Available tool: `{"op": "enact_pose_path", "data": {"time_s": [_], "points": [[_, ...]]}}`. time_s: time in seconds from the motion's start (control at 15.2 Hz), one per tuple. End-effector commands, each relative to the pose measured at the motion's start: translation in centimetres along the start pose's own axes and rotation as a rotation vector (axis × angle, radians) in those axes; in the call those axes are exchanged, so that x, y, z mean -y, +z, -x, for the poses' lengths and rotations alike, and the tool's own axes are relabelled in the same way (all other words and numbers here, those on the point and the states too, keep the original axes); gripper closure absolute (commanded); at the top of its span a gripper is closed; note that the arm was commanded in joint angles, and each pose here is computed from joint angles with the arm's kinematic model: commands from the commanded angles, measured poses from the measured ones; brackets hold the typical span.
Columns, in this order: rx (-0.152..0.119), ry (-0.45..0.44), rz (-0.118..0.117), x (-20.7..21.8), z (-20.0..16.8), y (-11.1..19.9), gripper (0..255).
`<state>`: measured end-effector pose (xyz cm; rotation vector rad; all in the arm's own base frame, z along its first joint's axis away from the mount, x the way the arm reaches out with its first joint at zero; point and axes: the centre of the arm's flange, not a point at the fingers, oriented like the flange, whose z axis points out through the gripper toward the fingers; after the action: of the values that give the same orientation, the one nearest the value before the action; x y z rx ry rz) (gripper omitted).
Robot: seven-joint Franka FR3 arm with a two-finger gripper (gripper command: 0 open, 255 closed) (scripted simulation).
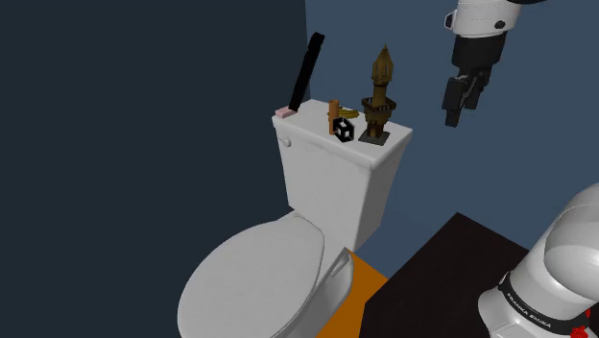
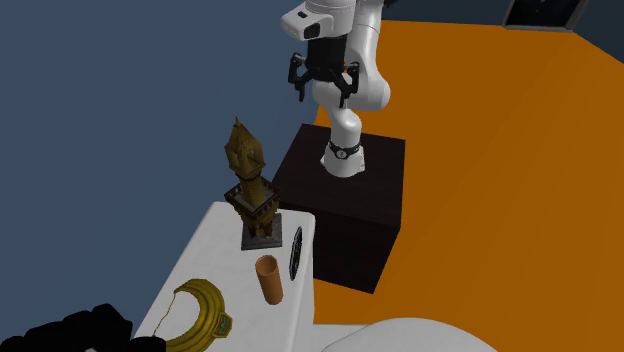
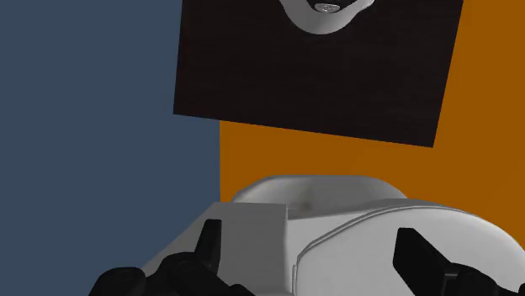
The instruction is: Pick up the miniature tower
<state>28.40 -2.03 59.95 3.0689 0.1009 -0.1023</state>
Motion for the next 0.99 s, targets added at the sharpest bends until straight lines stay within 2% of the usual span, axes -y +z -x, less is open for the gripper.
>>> {"op": "enact_pose_path", "data": {"time_s": [0.0,0.92], "points": [[0.000,0.000,0.000,0.0,0.0,0.0,0],[-0.272,0.222,0.011,-3.8,-12.0,-7.1,0]]}}
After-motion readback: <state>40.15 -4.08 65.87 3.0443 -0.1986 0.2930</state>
